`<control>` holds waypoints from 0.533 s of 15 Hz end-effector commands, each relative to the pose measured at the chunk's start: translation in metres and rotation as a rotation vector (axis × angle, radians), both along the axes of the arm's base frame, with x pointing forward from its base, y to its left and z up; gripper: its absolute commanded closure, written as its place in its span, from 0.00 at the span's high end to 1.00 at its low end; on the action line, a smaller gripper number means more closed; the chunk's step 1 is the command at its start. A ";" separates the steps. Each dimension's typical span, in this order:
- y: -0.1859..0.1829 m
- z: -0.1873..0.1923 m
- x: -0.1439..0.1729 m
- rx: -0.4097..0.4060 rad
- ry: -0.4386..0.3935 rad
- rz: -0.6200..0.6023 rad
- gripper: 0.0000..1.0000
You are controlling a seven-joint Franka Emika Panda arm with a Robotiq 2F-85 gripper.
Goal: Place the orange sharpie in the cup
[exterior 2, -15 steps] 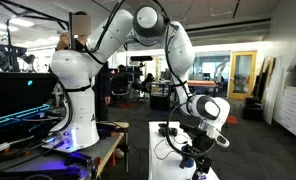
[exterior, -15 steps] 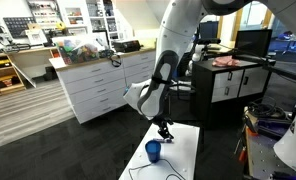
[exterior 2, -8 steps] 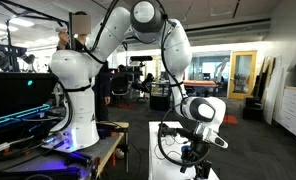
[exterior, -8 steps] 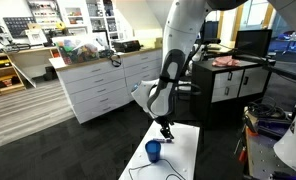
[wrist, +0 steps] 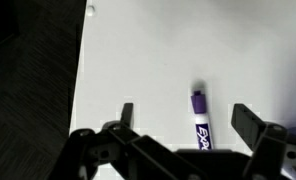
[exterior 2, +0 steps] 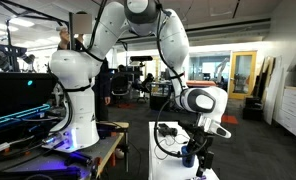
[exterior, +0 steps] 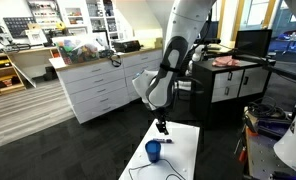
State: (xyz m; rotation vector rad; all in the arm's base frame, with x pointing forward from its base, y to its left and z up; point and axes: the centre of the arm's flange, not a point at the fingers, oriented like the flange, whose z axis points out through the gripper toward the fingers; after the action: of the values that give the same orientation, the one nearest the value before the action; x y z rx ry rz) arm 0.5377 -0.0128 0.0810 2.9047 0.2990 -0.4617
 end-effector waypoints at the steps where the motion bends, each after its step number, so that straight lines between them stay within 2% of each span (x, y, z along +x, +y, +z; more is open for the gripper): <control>1: 0.002 0.018 -0.019 0.044 -0.053 -0.010 1.00; 8: 0.016 -0.009 -0.042 0.090 -0.138 0.046 1.00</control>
State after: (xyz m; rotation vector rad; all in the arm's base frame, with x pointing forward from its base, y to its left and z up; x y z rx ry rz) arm 0.5174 0.0014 0.0737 2.9713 0.3311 -0.3072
